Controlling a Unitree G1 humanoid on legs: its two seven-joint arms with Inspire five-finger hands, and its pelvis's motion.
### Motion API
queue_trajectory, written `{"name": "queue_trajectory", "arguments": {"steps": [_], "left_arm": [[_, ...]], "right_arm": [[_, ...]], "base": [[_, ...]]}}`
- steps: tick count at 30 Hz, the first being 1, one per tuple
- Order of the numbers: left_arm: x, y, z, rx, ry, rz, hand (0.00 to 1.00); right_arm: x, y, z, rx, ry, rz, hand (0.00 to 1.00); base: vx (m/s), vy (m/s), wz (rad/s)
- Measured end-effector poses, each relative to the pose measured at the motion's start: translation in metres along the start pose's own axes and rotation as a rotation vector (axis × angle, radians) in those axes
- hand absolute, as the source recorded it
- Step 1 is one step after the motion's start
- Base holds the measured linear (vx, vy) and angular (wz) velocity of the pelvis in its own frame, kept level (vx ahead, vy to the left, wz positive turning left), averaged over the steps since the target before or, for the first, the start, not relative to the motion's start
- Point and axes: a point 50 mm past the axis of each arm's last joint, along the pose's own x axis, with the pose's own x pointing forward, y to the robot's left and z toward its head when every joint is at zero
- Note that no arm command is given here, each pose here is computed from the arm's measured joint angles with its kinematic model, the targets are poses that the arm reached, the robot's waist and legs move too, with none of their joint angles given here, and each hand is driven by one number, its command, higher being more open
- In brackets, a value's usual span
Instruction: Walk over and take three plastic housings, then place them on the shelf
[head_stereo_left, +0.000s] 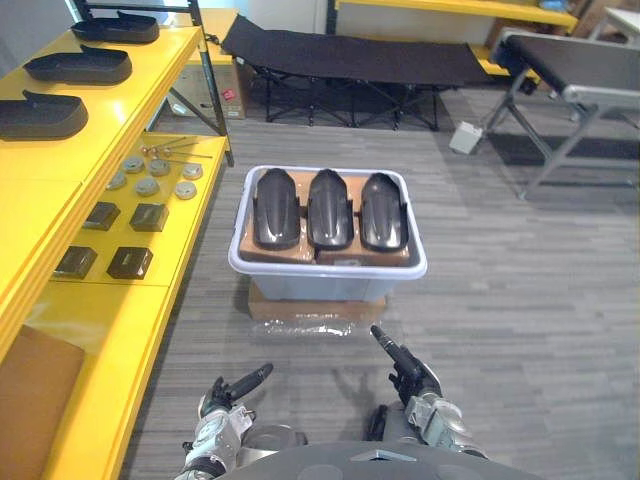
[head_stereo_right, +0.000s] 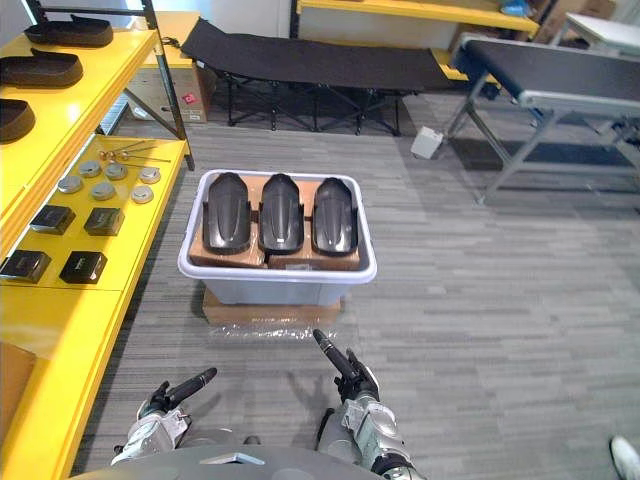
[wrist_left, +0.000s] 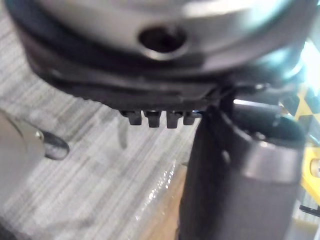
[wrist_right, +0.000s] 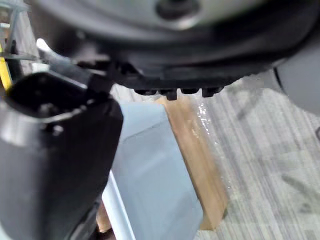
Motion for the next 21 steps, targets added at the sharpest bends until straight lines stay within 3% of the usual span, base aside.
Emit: {"name": "queue_trajectory", "arguments": {"steps": [10,14,21], "left_arm": [[-0.004,-0.005,-0.013,-0.122,0.053,0.056,1.00],[-0.002,-0.016,-0.009,-0.094,0.058,0.026,1.00],[0.003,0.005,-0.003,-0.085,0.101,0.085,1.00]], "right_arm": [[-0.010,-0.024,-0.008,-0.060,-0.009,-0.071,1.00],[-0.018,-0.040,-0.007,-0.109,-0.056,-0.122,1.00],[-0.025,-0.031,-0.027,-0.094,-0.031,-0.088,1.00]], "base": [[0.46,-0.241,0.16],[0.28,0.047,-0.21],[0.14,0.077,0.05]]}}
